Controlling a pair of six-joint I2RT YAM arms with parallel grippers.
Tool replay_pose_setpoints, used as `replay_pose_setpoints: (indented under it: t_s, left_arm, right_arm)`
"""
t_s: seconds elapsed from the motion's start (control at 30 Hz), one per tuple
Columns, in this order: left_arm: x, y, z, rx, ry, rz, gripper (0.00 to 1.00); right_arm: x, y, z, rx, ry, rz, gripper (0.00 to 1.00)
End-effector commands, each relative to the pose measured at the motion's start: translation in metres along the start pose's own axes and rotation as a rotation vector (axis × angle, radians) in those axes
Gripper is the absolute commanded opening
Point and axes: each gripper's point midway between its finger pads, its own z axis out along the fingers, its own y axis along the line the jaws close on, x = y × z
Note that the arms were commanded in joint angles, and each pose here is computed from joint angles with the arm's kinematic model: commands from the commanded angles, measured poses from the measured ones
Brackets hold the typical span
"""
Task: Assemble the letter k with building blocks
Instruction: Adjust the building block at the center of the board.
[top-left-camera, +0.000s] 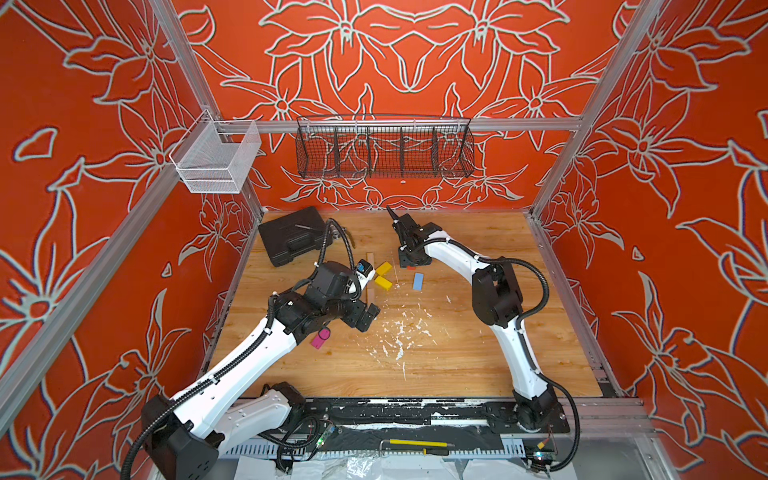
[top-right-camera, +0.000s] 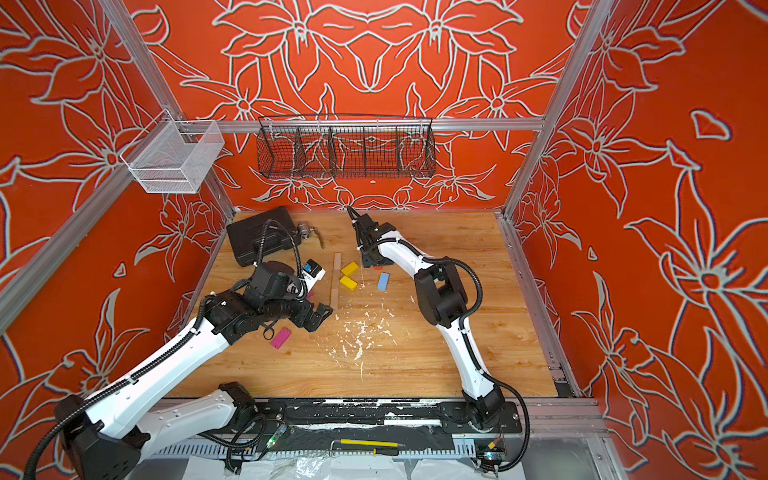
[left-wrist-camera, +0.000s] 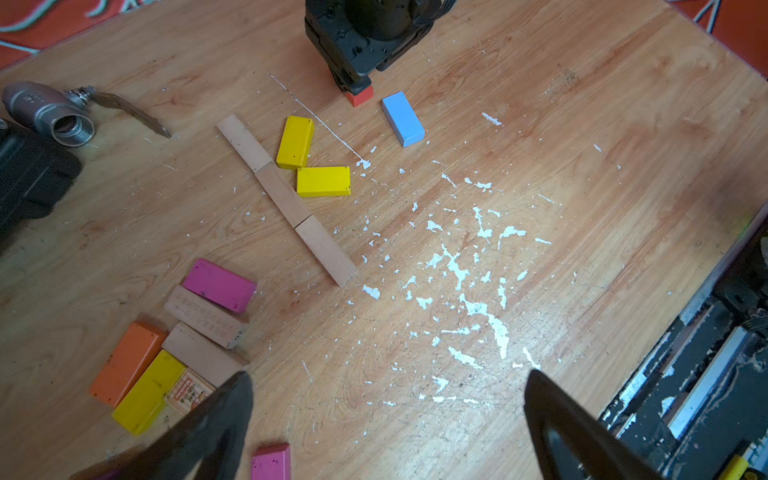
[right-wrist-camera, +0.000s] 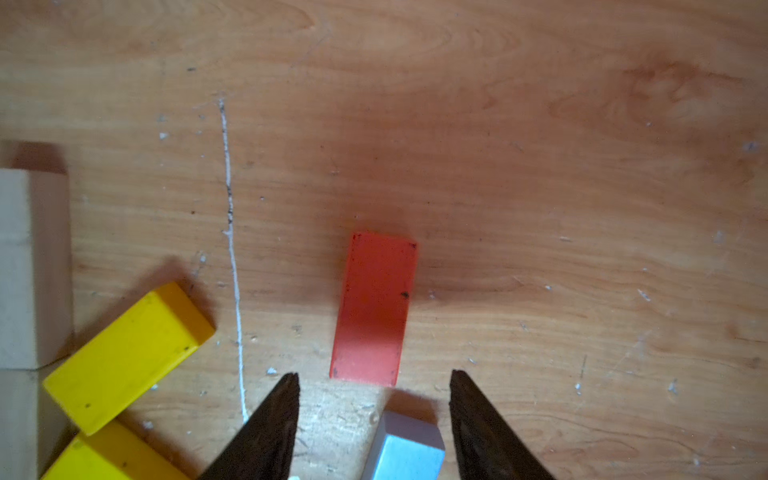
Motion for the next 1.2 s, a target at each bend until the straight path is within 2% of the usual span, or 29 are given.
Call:
replay_pose_setpoints:
  t_s: [0.0, 0.3, 0.73, 1.17]
  left_arm:
    - [-0.001, 0.001, -0.001, -0.006, -0.02, 0.03, 1.0]
    - [0.0, 0.004, -0.002, -0.019, -0.007, 0.024, 1.0]
    - [0.001, 0.008, 0.0, -0.031, 0.0, 0.01, 1.0]
    - [0.001, 0.014, 0.001, -0.047, 0.004, -0.012, 1.0]
  right_arm:
    - [-0.001, 0.0, 0.004, -0.004, 0.02, -0.004, 0.55]
    - [0.007, -0.006, 0.021, 0.008, 0.048, 0.004, 0.48]
    - [0.008, -0.003, 0.021, -0.031, 0.053, 0.011, 0.48]
    - [0.009, 0.003, 0.025, -0.064, 0.057, 0.045, 0.44]
